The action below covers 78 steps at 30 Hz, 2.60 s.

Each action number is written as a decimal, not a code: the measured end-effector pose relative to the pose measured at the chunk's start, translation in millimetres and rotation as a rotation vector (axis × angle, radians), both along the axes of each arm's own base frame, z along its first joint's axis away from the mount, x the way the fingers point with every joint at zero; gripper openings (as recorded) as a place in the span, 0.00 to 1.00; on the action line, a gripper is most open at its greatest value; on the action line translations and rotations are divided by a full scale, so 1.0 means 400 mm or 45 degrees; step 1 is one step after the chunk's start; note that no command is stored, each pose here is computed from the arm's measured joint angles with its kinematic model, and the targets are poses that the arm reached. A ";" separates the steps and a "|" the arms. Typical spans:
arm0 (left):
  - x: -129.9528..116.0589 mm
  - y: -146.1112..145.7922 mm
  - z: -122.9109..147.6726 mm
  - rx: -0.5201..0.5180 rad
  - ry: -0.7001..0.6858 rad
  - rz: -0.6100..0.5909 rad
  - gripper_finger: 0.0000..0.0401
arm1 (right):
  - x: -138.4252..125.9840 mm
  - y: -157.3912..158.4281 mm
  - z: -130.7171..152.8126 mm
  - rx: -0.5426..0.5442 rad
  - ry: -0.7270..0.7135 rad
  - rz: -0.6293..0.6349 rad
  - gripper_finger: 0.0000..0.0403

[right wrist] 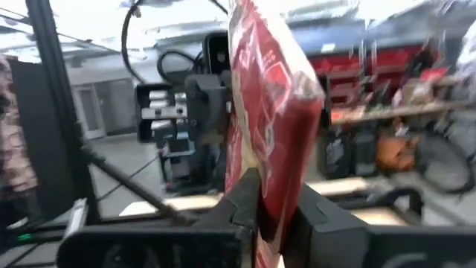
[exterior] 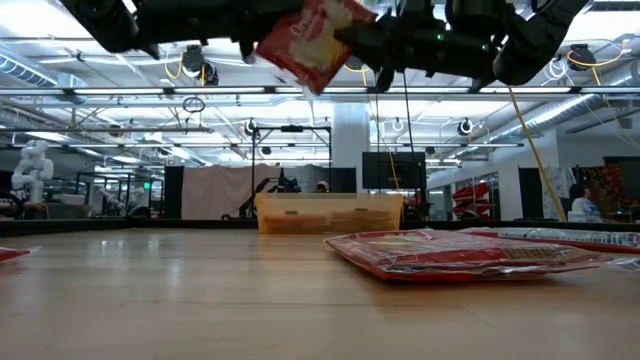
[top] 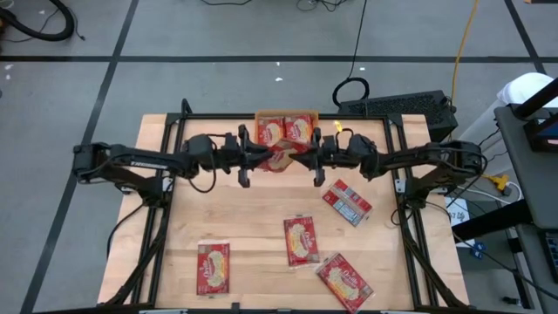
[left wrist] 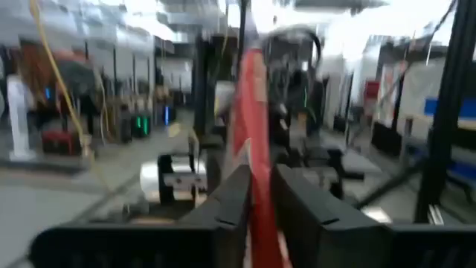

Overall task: Sort popcorn bags into baskets
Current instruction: Put the popcorn pack into the orange bin

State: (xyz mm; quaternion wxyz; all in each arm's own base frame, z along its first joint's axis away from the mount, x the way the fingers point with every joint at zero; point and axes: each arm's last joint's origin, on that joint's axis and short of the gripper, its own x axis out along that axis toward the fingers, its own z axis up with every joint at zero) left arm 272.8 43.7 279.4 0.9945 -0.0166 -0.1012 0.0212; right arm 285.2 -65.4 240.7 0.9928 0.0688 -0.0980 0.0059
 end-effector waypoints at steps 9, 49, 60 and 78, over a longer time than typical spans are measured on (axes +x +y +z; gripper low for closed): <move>-0.083 0.032 -0.008 -0.208 0.389 0.096 0.43 | -0.008 -0.042 -0.036 0.125 0.186 0.022 0.02; 0.016 0.140 -0.168 -0.271 0.512 -0.054 0.09 | -0.007 -0.038 -0.084 0.181 0.427 -0.079 0.12; -0.073 0.301 -0.151 -0.292 0.443 0.182 0.09 | -0.012 -0.047 -0.101 0.114 0.527 -0.261 0.24; -0.043 0.364 -0.267 -0.460 0.462 0.338 0.11 | -0.008 -0.030 -0.105 0.087 0.548 -0.242 0.23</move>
